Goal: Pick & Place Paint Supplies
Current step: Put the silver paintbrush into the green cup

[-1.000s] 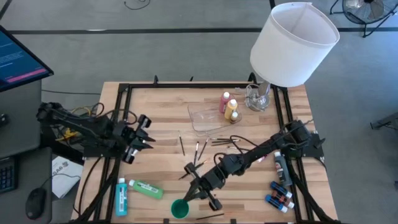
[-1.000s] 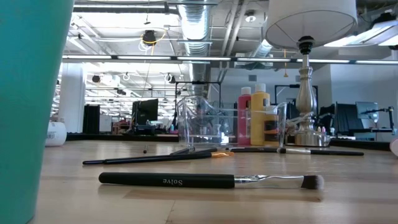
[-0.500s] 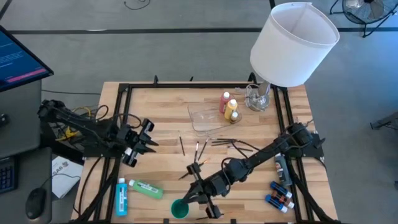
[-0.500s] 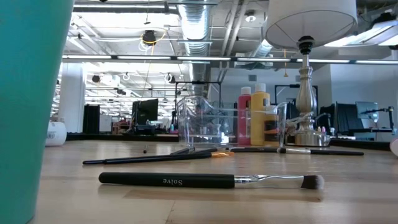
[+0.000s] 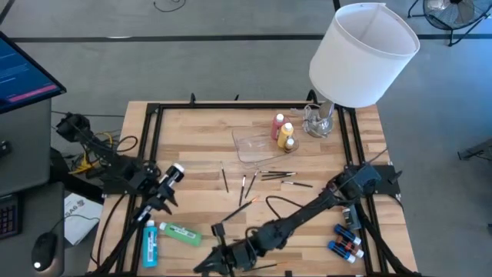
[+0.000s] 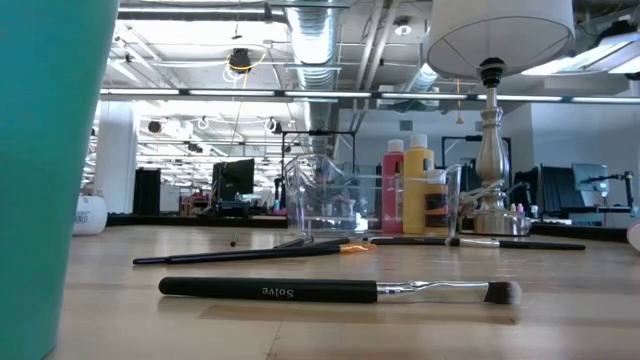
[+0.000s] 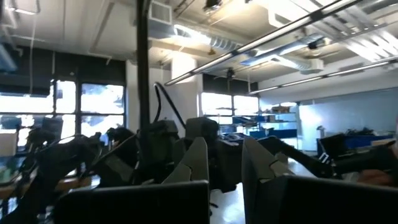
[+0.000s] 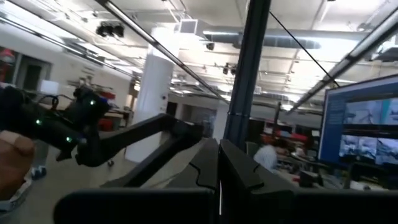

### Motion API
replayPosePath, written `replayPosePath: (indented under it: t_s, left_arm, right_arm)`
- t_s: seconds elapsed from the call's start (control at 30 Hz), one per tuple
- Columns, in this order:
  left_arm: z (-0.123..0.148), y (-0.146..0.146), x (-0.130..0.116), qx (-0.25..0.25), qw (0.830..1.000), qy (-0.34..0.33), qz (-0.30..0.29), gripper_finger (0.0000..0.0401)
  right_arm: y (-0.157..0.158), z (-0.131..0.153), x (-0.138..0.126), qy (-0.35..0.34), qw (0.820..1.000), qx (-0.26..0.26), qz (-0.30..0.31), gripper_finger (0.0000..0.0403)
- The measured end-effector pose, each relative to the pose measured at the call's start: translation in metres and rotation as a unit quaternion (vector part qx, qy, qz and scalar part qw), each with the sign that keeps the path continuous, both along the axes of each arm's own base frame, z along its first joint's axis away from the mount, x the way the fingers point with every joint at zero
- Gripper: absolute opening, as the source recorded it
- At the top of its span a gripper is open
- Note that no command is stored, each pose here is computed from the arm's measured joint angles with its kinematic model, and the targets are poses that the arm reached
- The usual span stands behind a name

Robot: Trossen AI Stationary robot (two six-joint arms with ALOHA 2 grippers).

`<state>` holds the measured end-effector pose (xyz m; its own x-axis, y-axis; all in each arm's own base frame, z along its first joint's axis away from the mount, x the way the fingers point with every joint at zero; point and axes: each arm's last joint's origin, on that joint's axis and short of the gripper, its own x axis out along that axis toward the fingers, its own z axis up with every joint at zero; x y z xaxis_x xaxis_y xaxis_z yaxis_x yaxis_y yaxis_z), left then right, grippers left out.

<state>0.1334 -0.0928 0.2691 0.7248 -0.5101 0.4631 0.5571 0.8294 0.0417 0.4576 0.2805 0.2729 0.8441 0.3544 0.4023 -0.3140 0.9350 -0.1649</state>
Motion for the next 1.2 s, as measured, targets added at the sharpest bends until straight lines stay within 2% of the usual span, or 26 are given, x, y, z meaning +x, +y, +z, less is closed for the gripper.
replayPosePath:
  t_s: [0.07, 0.2, 0.3, 0.4, 0.77, 0.97, 1.2]
  left_arm:
    - [0.000, -0.003, -0.002, 0.000, 1.000, -0.001, -0.009, 0.0001]
    - [0.000, -0.004, -0.003, 0.000, 1.000, -0.003, -0.015, 0.0001]
    - [0.000, -0.004, -0.003, 0.000, 1.000, -0.002, -0.015, 0.0001]
    - [0.000, -0.005, -0.004, 0.000, 1.000, -0.002, -0.016, 0.0001]
    - [0.001, -0.007, -0.006, -0.001, 1.000, -0.004, -0.026, 0.0001]
    - [0.001, -0.007, -0.006, -0.001, 1.000, -0.004, -0.026, 0.0001]
    - [0.001, -0.007, -0.006, -0.001, 1.000, -0.004, -0.026, 0.0001]
  right_arm:
    - [0.006, 0.000, -0.004, 0.000, 1.000, 0.000, -0.001, 0.0000]
    - [0.009, -0.007, -0.004, -0.006, 0.999, 0.036, 0.012, 0.0000]
    - [0.008, -0.026, 0.001, 0.001, 0.998, 0.067, -0.007, 0.0000]
    - [0.007, -0.033, 0.002, -0.004, 0.996, 0.088, -0.031, 0.0000]
    - [0.015, -0.045, -0.002, 0.036, 0.994, 0.080, -0.066, 0.0000]
    - [0.006, -0.060, -0.010, 0.019, 0.990, 0.121, -0.066, 0.0000]
    - [0.000, -0.068, -0.011, 0.022, 0.989, 0.135, -0.065, 0.0000]
